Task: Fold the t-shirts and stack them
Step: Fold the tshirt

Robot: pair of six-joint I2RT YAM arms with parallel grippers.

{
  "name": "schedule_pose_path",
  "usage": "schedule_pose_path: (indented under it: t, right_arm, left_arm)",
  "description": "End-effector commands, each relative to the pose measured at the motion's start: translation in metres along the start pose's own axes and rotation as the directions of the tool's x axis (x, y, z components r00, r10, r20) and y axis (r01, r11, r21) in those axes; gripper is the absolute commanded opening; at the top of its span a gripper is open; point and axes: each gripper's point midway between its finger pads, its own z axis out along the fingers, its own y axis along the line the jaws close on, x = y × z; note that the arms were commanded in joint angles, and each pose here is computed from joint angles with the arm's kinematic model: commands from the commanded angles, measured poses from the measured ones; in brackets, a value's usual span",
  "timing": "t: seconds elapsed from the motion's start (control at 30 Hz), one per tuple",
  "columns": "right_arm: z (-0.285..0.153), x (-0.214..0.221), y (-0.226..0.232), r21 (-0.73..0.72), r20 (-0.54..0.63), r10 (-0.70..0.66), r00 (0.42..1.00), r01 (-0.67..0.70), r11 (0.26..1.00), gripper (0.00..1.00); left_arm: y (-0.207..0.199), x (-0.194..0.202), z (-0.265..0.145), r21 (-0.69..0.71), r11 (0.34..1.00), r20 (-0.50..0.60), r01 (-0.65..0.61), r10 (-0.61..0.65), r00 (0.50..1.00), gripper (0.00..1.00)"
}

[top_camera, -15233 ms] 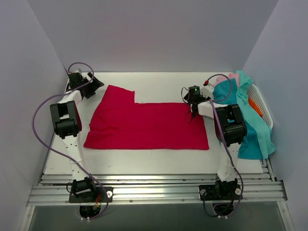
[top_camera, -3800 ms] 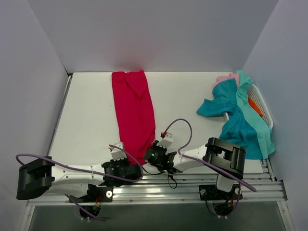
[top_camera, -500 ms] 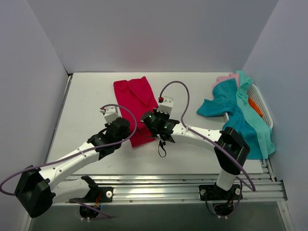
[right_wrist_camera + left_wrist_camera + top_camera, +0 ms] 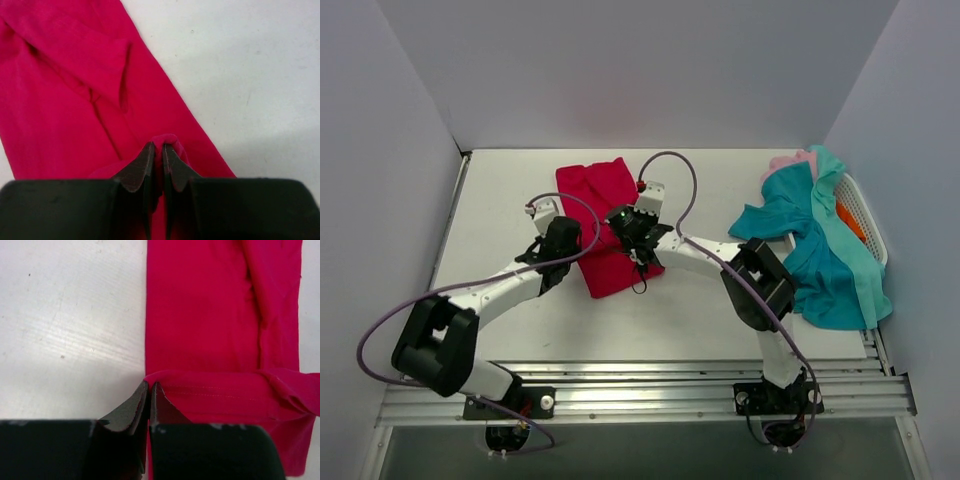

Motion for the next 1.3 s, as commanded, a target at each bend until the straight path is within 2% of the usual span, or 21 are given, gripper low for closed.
schedule_pose_path:
  t: [0.0,0.07,0.13,0.27,0.3,0.33,0.37,0.4,0.43,0.47,0.53,0.7,0.83,0.93,0.97,1.03,1.07,1.1,1.13,1.17,1.27]
  right_arm:
    - [0.030,-0.022,-0.006,0.036,0.031,0.019,0.999,-0.020,0.999,0.00]
    - [0.045,-0.019,-0.002,0.036,0.020,0.022,1.000,-0.023,0.999,0.00]
    - [0.066,-0.012,-0.009,0.058,0.004,0.010,1.000,-0.010,0.998,0.00]
    - [0.096,-0.013,-0.010,0.062,-0.014,0.034,0.999,-0.033,0.998,0.00]
    - [0.102,-0.013,-0.006,0.049,-0.017,0.033,0.999,-0.032,0.998,0.03]
    - [0.108,-0.017,-0.008,0.050,-0.013,0.045,0.999,-0.044,0.998,0.19]
    - [0.111,-0.022,-0.006,0.039,-0.001,0.057,0.998,-0.057,0.998,0.42]
    - [0.113,-0.023,-0.002,0.017,-0.002,0.055,0.998,-0.055,0.998,0.92]
    - [0.114,-0.028,-0.001,0.009,0.012,0.055,0.998,-0.055,0.998,1.00]
    - [0.115,-0.031,-0.002,0.012,0.020,0.058,0.998,-0.058,0.998,1.00]
    - [0.113,-0.041,-0.002,0.010,0.037,0.062,0.997,-0.063,0.998,1.00]
    - [0.097,-0.065,-0.007,-0.003,0.070,0.097,0.993,-0.097,0.995,1.00]
    - [0.077,-0.060,-0.028,0.010,0.063,0.116,0.991,-0.117,0.993,1.00]
    - [0.054,-0.073,-0.036,-0.016,0.086,0.174,0.981,-0.173,0.985,1.00]
    - [0.050,-0.054,-0.047,-0.013,0.059,0.156,0.986,-0.156,0.988,1.00]
    - [0.033,-0.068,-0.043,-0.089,0.087,0.210,0.974,-0.202,0.975,0.96]
    - [0.029,-0.065,-0.043,-0.112,0.078,0.214,0.974,-0.205,0.972,0.90]
    - [0.024,-0.056,-0.041,-0.150,0.046,0.216,0.975,-0.207,0.967,0.48]
    - [0.021,-0.054,-0.036,-0.174,0.036,0.225,0.974,-0.215,0.961,0.13]
    - [0.017,-0.053,-0.029,-0.189,0.021,0.228,0.973,-0.220,0.957,0.00]
    - [0.012,-0.028,-0.005,-0.212,-0.029,0.158,0.987,-0.161,0.964,0.00]
  left_arm:
    - [-0.020,-0.031,0.032,0.060,0.998,0.059,0.026,-0.030,0.998,0.02]
    - [-0.010,-0.025,0.057,0.018,1.000,0.038,0.013,-0.013,0.999,0.02]
    - [-0.018,-0.032,0.074,0.039,0.999,0.042,0.015,-0.017,0.999,0.02]
    - [-0.016,-0.018,0.119,0.038,0.999,-0.020,0.008,-0.007,1.000,0.02]
    - [-0.015,-0.019,0.125,0.043,0.999,-0.034,0.015,-0.014,0.999,0.08]
    - [-0.019,-0.025,0.131,0.051,0.998,-0.030,0.027,-0.025,0.999,0.13]
    - [-0.016,-0.023,0.137,0.044,0.999,-0.041,0.030,-0.029,0.999,0.19]
    - [-0.016,-0.024,0.139,0.047,0.998,-0.042,0.038,-0.036,0.998,0.31]
    - [-0.015,-0.028,0.141,0.049,0.998,-0.037,0.048,-0.047,0.998,0.76]
    - [-0.017,-0.033,0.139,0.053,0.997,-0.026,0.051,-0.050,0.998,0.90]
    - [-0.016,-0.041,0.137,0.046,0.997,-0.011,0.059,-0.059,0.998,0.94]
    - [-0.018,-0.078,0.113,0.049,0.995,0.063,0.092,-0.095,0.994,0.94]
    - [-0.022,-0.121,0.081,0.064,0.993,0.136,0.099,-0.107,0.985,0.94]
    - [-0.019,-0.119,0.064,0.079,0.992,0.130,0.096,-0.105,0.986,0.94]
    - [-0.020,-0.122,0.053,0.100,0.990,0.139,0.104,-0.117,0.983,0.94]
    - [-0.012,-0.094,0.047,0.104,0.988,0.095,0.114,-0.124,0.988,0.94]
    - [-0.012,-0.092,0.038,0.120,0.985,0.099,0.124,-0.136,0.986,0.94]
    - [-0.015,-0.085,0.034,0.142,0.982,0.098,0.128,-0.142,0.985,0.94]
    - [-0.006,-0.067,0.031,0.133,0.982,0.075,0.131,-0.142,0.987,0.94]
    - [-0.006,-0.060,0.029,0.138,0.982,0.069,0.131,-0.142,0.988,0.94]
    - [-0.003,-0.036,0.025,0.126,0.985,0.022,0.117,-0.120,0.992,0.94]
